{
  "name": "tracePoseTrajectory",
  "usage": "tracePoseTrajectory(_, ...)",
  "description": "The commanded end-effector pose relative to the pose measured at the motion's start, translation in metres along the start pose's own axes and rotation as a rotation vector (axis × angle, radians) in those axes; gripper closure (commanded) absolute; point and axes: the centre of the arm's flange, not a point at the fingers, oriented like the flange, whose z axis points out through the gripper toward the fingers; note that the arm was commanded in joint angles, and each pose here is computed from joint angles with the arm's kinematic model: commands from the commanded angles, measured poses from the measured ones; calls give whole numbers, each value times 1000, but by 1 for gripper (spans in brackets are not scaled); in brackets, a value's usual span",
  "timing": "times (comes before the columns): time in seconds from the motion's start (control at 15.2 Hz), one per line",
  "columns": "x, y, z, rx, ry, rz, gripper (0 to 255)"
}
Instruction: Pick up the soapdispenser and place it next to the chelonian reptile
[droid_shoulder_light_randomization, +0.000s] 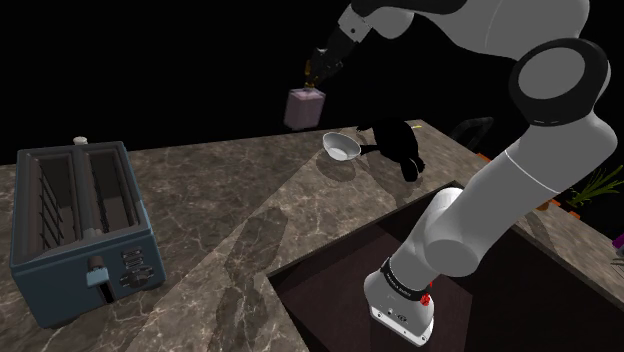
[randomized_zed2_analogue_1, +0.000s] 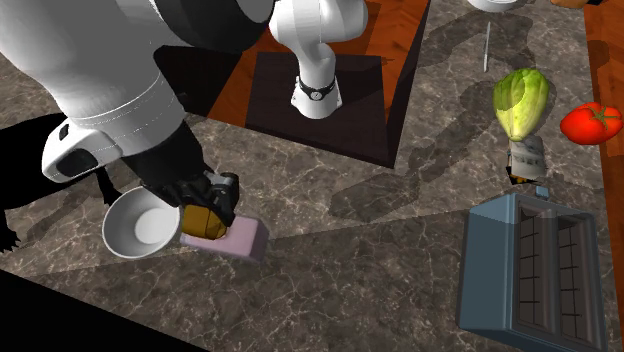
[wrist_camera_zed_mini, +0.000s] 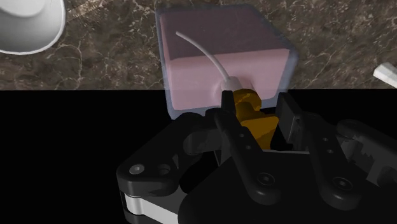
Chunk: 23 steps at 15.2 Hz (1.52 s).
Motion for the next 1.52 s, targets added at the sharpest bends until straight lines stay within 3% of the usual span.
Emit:
tracePoseTrajectory(0.0,2,-2,-11,0,0,0,255)
tracePoseTrajectory(1.12,23,-24,-94,0,0,0,255)
tracePoseTrajectory(1.45,-11,28,-116,0,0,0,255)
